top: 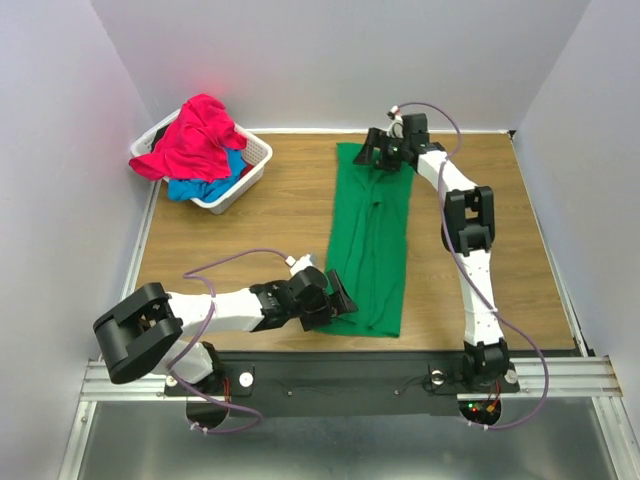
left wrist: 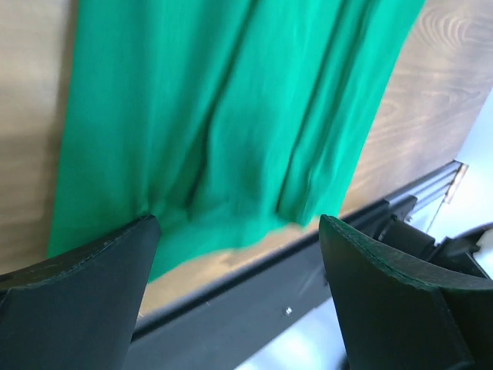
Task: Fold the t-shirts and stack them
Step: Fold the tshirt
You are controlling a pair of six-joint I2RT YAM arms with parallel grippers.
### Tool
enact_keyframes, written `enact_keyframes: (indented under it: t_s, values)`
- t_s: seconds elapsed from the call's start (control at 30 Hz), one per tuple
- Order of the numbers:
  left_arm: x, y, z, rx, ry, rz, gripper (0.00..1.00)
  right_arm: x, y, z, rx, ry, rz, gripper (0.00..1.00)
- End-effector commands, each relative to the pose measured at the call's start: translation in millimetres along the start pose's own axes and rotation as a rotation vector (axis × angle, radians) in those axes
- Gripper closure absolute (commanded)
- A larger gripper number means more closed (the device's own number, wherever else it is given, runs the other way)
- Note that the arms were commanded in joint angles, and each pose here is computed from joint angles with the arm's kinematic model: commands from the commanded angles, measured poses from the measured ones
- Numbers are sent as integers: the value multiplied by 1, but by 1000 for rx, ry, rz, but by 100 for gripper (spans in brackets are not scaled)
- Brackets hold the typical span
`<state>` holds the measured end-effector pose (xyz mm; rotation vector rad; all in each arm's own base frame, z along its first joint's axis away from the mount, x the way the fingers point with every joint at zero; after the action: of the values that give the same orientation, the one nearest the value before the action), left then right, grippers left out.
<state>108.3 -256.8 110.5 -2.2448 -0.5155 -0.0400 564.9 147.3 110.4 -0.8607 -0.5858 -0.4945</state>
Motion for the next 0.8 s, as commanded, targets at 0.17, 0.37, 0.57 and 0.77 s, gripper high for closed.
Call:
enact_keyframes:
  t_s: [0.17, 0.37, 0.57, 0.77]
  values:
    - [-8, -23, -15, 182, 91, -55, 2, 17, 20, 6, 108, -84, -42, 0]
    - [9, -54, -23, 229, 78, -201, 2, 55, -43, 55, 63, -207, -137, 0]
    - [14, -72, 16, 340, -4, -274, 2, 44, -113, 116, -136, -242, -196, 0]
    - [50, -60, 54, 330, -3, -304, 1, -90, -154, 162, -444, -142, -47, 0]
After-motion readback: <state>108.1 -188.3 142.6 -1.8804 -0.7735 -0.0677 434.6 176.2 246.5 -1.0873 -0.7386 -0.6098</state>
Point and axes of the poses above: each gripper's point midway between its finger pads, its own y axis out along the fingers, its own z axis along the line the jaws close on, x = y × z, the point moved 9 cm from there along -y, back along the fingers, and after that the axes turned 1 degree about -y, right-handed, at the moved point
